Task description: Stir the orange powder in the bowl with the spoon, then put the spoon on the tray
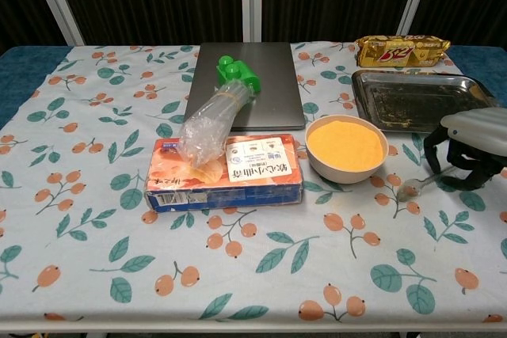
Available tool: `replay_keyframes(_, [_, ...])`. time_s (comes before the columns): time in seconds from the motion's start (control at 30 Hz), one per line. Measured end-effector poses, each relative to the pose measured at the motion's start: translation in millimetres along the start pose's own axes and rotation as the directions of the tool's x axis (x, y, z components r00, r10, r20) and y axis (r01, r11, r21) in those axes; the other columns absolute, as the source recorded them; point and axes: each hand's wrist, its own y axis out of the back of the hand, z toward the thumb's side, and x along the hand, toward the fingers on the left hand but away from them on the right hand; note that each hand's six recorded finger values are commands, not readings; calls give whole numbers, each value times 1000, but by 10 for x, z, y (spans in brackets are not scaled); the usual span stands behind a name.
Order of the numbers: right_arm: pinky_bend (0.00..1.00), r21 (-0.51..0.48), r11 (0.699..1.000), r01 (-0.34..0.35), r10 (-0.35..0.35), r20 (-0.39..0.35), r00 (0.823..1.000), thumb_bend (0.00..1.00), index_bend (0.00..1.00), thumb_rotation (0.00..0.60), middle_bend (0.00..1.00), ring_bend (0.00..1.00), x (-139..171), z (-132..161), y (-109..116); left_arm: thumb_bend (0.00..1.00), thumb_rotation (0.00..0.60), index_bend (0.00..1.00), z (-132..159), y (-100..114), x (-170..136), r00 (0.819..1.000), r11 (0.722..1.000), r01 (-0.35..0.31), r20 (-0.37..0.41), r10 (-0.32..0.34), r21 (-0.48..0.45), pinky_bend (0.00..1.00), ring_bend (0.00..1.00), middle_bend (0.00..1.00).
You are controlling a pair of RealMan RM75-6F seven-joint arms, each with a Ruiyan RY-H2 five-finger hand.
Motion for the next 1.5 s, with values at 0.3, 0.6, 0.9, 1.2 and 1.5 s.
replay_keyframes(0.3, [1000, 211, 975, 63, -53, -52, 997, 444, 616, 600, 926, 964, 67, -35, 730, 127, 600, 204, 25, 12, -7, 1000, 1000, -3, 10, 3, -5, 116, 77, 120])
replay_keyframes(0.6, [1000, 326, 944, 46, -19, -87, 996, 455, 628, 600, 928, 965, -172, 225, 1175, 126, 600, 204, 6, 36, -29, 1000, 1000, -8, 7, 8, -13, 116, 77, 120])
replay_keyframes(0.9, [1000, 382, 924, -4, 34, -73, 997, 467, 673, 600, 931, 965, -415, 521, 1189, 126, 600, 204, -1, 34, -39, 1000, 1000, -6, 8, 6, -18, 116, 77, 120])
replay_keyframes(1.2, [1000, 450, 893, -3, 27, -48, 998, 480, 704, 600, 933, 965, -579, 740, 1174, 126, 600, 204, 7, 23, -20, 1000, 1000, -4, 15, 5, -21, 116, 77, 120])
replay_keyframes(1.5, [1000, 502, 865, 10, 6, -30, 1000, 490, 722, 600, 935, 965, -690, 924, 1249, 126, 600, 204, -22, -6, -16, 1000, 1000, 2, 7, -1, -29, 116, 77, 120])
